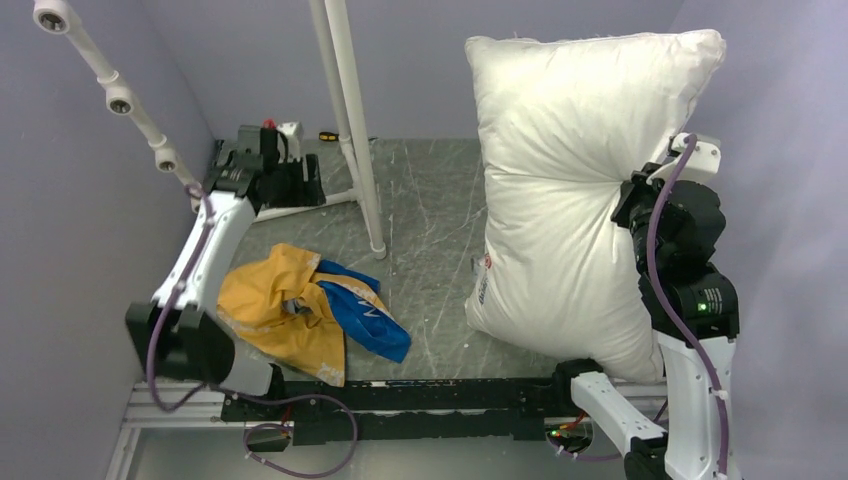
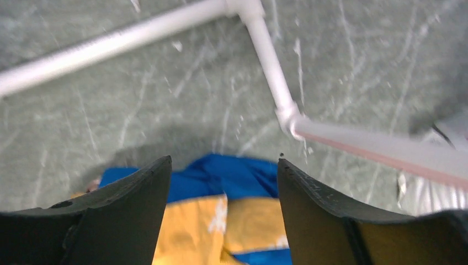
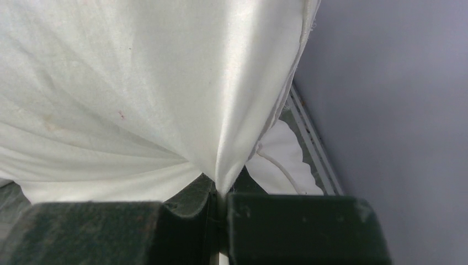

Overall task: Put the pillow into the pillowcase
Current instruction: Place the pillowcase at the corner of the board.

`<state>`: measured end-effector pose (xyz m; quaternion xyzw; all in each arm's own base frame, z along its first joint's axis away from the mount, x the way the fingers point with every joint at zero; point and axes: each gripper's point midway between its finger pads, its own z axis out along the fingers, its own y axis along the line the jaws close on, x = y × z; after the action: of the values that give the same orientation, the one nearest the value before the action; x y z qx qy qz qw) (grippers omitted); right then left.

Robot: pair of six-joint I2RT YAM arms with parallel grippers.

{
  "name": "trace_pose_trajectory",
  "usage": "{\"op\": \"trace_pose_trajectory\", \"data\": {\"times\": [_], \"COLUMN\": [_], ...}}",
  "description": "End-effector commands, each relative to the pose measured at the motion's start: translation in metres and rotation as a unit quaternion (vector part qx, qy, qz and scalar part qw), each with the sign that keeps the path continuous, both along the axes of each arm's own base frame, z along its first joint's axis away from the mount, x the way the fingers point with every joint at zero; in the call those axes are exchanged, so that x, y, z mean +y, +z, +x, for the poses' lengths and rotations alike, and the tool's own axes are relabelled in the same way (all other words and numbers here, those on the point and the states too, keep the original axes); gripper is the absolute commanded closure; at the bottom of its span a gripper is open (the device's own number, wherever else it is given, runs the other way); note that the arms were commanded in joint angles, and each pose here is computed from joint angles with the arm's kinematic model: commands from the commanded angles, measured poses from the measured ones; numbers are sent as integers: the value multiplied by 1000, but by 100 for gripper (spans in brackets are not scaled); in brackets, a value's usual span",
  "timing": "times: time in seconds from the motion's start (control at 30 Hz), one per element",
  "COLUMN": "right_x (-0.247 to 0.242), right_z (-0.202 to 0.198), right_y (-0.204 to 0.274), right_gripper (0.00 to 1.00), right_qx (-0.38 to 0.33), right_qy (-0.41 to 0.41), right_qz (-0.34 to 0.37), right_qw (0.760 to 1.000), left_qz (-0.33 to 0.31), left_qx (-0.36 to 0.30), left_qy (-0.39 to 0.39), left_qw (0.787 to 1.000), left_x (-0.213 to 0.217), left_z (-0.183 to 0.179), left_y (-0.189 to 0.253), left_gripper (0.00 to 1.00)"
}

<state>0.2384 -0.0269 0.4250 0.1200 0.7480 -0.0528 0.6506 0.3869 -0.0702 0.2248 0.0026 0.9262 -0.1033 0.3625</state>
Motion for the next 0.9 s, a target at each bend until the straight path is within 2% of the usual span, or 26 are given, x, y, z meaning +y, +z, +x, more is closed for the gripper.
{"op": "trace_pose_trajectory", "data": {"times": [0.0,0.1,0.23,0.37,0.47,0.6,0.77,0.87], "right_x": [10,15,21,25,28,32,41,45], "right_z": [11,19,25,29,30,32,37,40], "right_y": [55,48,39,34,30,25,17,14], "right_gripper": [100,100,100,100,100,100,100,100], "right_qx": [-108,-96,-86,-76,-68,-63,-47,-43], "right_qy": [20,32,44,53,60,69,88,96], "right_qz": [29,32,38,41,43,52,62,65], "right_qw": [993,994,995,995,995,994,993,992], "left_qz": [-71,-101,-146,-153,-129,-91,11,44], "left_qx": [-23,-37,-87,-84,-65,-53,-11,1], "left_qy": [-70,-146,-258,-349,-384,-361,-265,-237], "left_qw": [995,983,951,921,912,927,964,970], "left_x": [-38,-71,-117,-165,-202,-229,-219,-207], "left_z": [-56,-93,-126,-138,-132,-94,-34,-8], "left_y": [18,20,29,20,3,-25,-73,-86], "left_gripper": [29,32,37,40,45,47,48,48]}}
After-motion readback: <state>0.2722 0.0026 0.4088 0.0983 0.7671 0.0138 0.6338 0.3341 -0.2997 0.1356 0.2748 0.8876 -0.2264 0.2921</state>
